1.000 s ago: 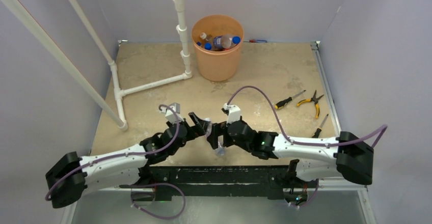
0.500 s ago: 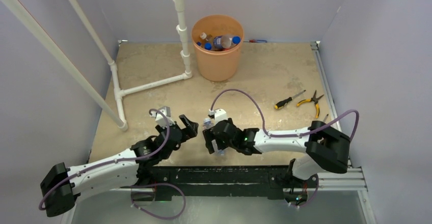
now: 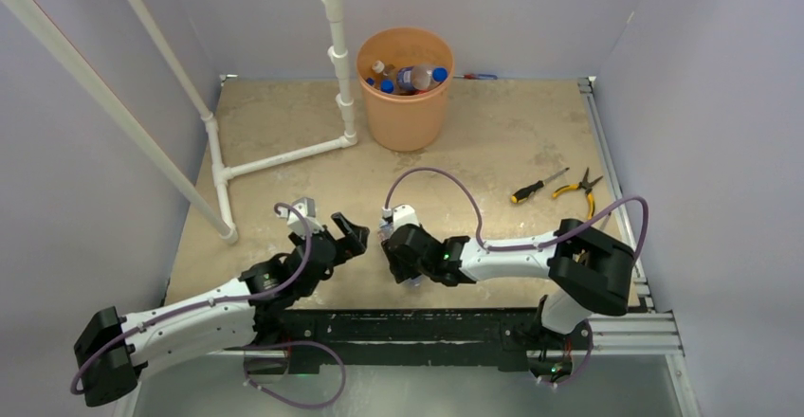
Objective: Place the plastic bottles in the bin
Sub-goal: Pick up the plastic bottle at the center of the board.
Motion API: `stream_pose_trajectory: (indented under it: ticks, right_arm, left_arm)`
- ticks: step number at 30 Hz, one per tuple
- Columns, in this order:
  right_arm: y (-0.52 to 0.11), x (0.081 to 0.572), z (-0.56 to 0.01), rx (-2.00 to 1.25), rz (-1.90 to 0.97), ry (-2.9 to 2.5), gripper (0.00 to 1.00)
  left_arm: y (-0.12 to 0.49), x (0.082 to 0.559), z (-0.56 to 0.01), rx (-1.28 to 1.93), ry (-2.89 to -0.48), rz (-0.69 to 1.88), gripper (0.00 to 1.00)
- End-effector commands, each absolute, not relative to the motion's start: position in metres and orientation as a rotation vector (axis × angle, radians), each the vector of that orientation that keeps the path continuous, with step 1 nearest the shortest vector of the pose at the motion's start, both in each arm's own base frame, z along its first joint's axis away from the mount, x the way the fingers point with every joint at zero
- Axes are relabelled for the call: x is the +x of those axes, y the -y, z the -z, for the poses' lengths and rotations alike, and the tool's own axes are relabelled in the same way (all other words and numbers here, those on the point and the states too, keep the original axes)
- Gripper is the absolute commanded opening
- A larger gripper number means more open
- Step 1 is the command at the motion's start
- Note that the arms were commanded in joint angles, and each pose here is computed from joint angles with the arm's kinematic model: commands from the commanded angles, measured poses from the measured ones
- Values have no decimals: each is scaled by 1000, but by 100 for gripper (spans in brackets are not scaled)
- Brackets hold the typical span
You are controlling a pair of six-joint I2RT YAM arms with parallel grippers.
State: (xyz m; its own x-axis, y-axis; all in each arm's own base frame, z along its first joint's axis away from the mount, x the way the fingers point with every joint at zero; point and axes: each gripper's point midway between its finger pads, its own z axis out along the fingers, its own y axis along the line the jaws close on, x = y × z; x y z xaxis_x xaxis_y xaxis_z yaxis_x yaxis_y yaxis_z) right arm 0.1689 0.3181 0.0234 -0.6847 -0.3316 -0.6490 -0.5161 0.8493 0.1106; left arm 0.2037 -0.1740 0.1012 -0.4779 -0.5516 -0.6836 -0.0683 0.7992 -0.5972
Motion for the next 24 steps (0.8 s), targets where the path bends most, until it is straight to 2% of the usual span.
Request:
stream_pose_trajectory:
  ticks: [1,4,7,11,17,21,24]
  right_arm:
    - [-318,169,-32,-596,-409,-2351,47]
    - [-315,168,-44,-564,-455,-2316,35]
    - [-320,169,-75,-530,-572,-2216,31]
    - [-318,167,-126,-495,-740,-2034,30]
    - [-300,158,-185,-443,-918,-1791,30]
    - [-292,146,-210,-461,-1017,-1647,30]
    - [-283,145,-216,-448,-1025,-1597,29]
  left_arm:
    - [178,205,-108,-451,-1988,656,97]
    - [184,206,-113,-423,-1981,677,97]
    - [199,208,-134,-342,-1934,761,98]
    - [215,209,-191,-235,-1774,900,99]
    - [229,208,-256,-29,-1636,920,99]
    - [261,191,-305,218,-1521,1034,98]
    - [269,188,-332,271,-1470,1055,98]
